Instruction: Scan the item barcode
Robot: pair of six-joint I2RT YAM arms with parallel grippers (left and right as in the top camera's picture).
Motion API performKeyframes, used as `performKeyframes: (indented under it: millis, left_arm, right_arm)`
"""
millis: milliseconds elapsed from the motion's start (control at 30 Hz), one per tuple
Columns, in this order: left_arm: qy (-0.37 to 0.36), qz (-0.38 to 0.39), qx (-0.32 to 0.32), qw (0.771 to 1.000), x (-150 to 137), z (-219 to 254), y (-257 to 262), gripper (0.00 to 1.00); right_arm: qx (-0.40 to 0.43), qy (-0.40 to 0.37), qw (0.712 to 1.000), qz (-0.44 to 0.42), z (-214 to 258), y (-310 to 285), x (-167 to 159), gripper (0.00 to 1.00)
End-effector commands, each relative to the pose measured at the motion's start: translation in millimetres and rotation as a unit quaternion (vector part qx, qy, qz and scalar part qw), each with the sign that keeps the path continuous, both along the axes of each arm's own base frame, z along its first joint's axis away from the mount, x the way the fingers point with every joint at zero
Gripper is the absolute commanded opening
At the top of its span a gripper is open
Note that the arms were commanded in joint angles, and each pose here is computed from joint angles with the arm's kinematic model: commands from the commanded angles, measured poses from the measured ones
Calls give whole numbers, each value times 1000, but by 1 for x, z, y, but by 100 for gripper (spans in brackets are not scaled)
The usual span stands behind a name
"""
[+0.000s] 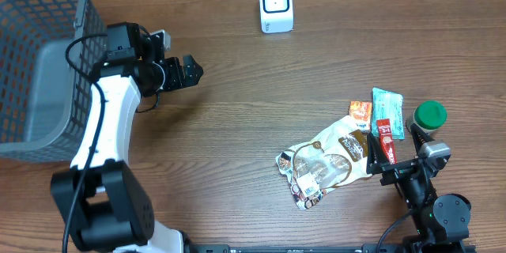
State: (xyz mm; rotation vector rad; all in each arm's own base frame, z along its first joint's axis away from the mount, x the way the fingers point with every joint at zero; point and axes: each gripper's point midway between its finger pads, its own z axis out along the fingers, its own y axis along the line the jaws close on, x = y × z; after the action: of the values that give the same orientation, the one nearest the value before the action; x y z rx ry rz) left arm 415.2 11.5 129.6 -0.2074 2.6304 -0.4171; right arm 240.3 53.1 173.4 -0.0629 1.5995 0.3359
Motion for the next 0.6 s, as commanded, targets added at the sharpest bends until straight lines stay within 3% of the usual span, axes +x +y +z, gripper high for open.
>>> performKeyframes:
  millis: [0,333,567]
  left_arm:
    - [-92,2,15,996,-5,72,-1,100]
    - [-278,2,45,959,-66,212,-11,100]
    - [-310,2,50,949,-85,234,-14,100]
  right_arm:
    - [-2,2,1000,-4,-4,-2,1,100]
    - [-2,2,1000,-4,-4,-2,1,100]
    - [-2,2,1000,-4,-4,-2,1,100]
